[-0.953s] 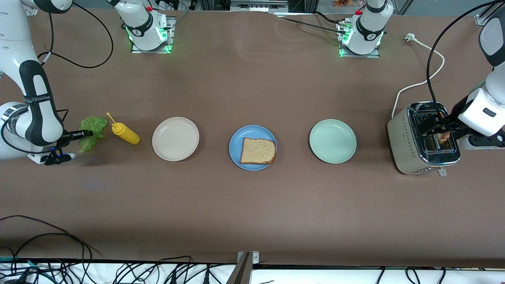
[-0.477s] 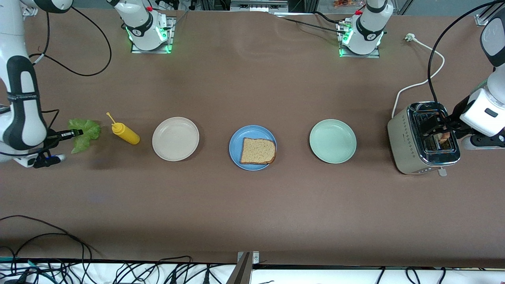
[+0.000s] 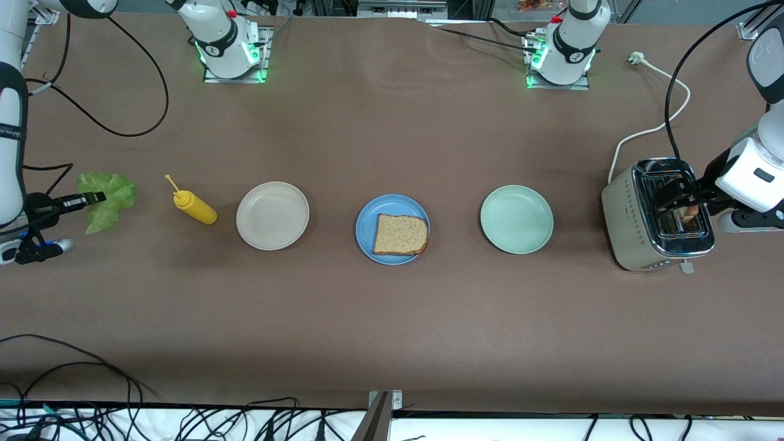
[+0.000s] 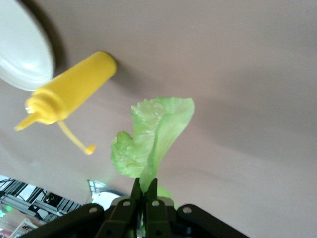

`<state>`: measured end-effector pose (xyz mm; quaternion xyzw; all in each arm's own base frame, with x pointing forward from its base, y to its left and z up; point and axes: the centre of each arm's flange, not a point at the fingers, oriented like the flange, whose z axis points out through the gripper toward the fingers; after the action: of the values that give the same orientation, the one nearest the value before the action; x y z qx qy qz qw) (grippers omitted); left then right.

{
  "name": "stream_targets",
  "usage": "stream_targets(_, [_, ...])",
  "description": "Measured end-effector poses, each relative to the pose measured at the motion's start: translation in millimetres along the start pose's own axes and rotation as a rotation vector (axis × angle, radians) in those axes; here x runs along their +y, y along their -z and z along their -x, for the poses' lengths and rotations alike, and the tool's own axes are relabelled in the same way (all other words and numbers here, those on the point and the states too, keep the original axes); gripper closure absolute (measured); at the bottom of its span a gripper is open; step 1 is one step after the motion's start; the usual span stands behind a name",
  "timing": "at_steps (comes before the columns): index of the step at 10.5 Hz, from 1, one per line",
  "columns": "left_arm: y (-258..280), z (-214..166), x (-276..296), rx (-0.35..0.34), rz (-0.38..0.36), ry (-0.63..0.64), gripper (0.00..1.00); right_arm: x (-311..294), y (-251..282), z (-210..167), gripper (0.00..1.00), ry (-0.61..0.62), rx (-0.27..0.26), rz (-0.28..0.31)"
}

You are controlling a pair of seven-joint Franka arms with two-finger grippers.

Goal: Make sandwich in blue plate with both arms
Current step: 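Grasp the green lettuce leaf with the right gripper and lift it, then carry the lettuce leaf over the bread on the blue plate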

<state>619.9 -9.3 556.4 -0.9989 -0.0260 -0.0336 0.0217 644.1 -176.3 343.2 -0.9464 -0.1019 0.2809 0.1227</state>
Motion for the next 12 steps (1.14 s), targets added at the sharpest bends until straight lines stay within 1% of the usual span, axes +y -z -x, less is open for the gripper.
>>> stream_targets(1, [0, 0, 0, -0.001, 0.000, 0.000, 0.00, -21, 11, 0, 0.96, 0.017, -0.019, -0.003])
stream_targets(2, [0, 0, 0, -0.001, 0.000, 0.000, 0.00, -45, 20, -2, 0.96, 0.028, -0.022, -0.012])
stream_targets(4, [0, 0, -1, -0.002, 0.000, 0.001, 0.00, -100, 35, -8, 0.96, 0.026, 0.003, -0.045])
stream_targets(5, [0, 0, -1, -0.002, 0.000, 0.001, 0.00, -131, 41, -11, 0.96, 0.015, 0.015, -0.077])
stream_targets(6, [0, 0, -1, -0.003, -0.001, 0.002, 0.00, -163, 42, -16, 0.96, -0.008, 0.021, -0.125])
stream_targets(8, [0, 0, -1, -0.003, -0.001, 0.002, 0.00, -222, 41, -26, 0.96, -0.074, 0.002, -0.221])
stream_targets(9, [0, 0, -2, -0.004, -0.001, 0.003, 0.00, -250, 39, -33, 0.96, -0.110, -0.001, -0.245])
stream_targets(10, [-1, 1, -2, -0.008, -0.001, 0.004, 0.00, -278, 37, -42, 0.96, -0.132, 0.020, -0.258])
stream_targets(12, [-2, 2, -6, -0.018, -0.002, 0.010, 0.00, -340, 21, -70, 0.96, -0.173, 0.078, -0.260])
